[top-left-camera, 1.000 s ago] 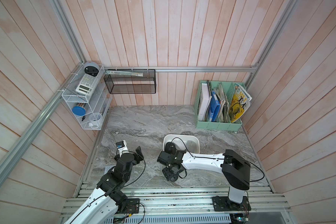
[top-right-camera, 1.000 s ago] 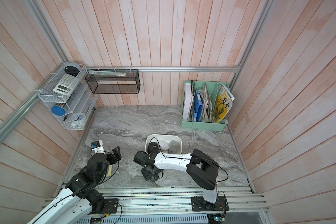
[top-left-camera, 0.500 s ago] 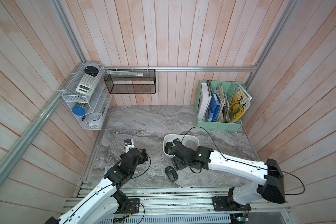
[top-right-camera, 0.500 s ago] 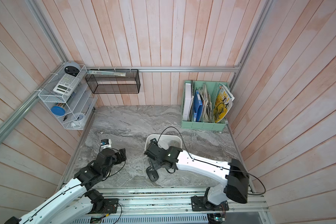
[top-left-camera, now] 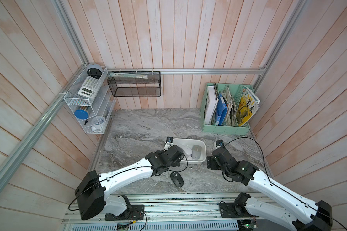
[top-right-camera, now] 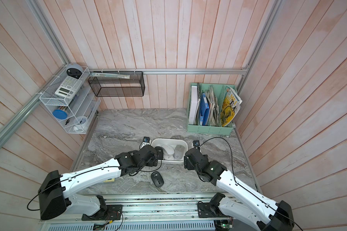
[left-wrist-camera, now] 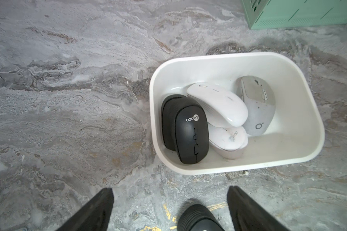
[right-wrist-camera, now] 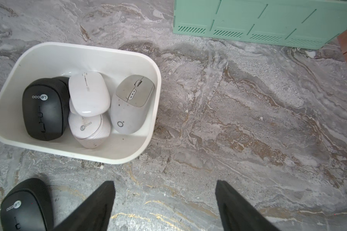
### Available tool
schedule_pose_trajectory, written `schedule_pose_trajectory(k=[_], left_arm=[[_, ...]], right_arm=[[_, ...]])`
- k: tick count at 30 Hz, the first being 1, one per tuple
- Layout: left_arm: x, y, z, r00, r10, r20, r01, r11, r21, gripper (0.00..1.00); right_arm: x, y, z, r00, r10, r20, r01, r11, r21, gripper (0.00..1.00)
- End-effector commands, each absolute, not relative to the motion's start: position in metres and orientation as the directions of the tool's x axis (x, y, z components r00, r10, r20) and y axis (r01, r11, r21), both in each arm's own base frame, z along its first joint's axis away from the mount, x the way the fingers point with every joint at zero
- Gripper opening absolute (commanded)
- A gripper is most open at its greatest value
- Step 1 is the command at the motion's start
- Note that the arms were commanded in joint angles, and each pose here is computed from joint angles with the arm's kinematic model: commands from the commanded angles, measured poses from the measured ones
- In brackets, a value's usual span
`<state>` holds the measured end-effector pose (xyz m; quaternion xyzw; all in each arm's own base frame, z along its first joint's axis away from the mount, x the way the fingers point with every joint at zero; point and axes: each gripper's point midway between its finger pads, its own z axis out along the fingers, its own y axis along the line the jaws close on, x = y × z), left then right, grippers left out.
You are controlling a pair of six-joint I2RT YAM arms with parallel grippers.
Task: Take out the mouse from the storage box
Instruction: Pick up the mouse from the storage box.
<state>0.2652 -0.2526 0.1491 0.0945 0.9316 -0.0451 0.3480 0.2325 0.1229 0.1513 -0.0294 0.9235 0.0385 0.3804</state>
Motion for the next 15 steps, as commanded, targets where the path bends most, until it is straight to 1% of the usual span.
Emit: schedule_pose_trajectory(k=[1, 4, 10, 15], left_arm=[[0.27, -0.251, 0.144, -0.763, 0.171, -0.623, 0.169, 0.984, 0.064, 0.93], [0.276, -0.259, 0.136, -0.781, 0.201, -0.591, 0.171, 0.979, 0.108, 0.89], [0.285, -0.28, 0.124, -0.805, 0.221, -0.551, 0.183, 0.975, 0.124, 0.85], [0.296, -0.291, 0.116, -0.812, 0.237, -0.534, 0.176, 0.971, 0.164, 0.84]], right_arm=[[0.236, 0.116, 0.147, -0.682, -0.011, -0.731, -0.076, 0.996, 0.056, 0.86], [0.235, 0.11, 0.139, -0.678, 0.009, -0.735, -0.069, 0.995, 0.076, 0.86], [0.233, 0.103, 0.124, -0.673, 0.034, -0.738, -0.05, 0.995, 0.092, 0.86], [0.233, 0.104, 0.12, -0.669, 0.046, -0.741, -0.055, 0.992, 0.112, 0.86]])
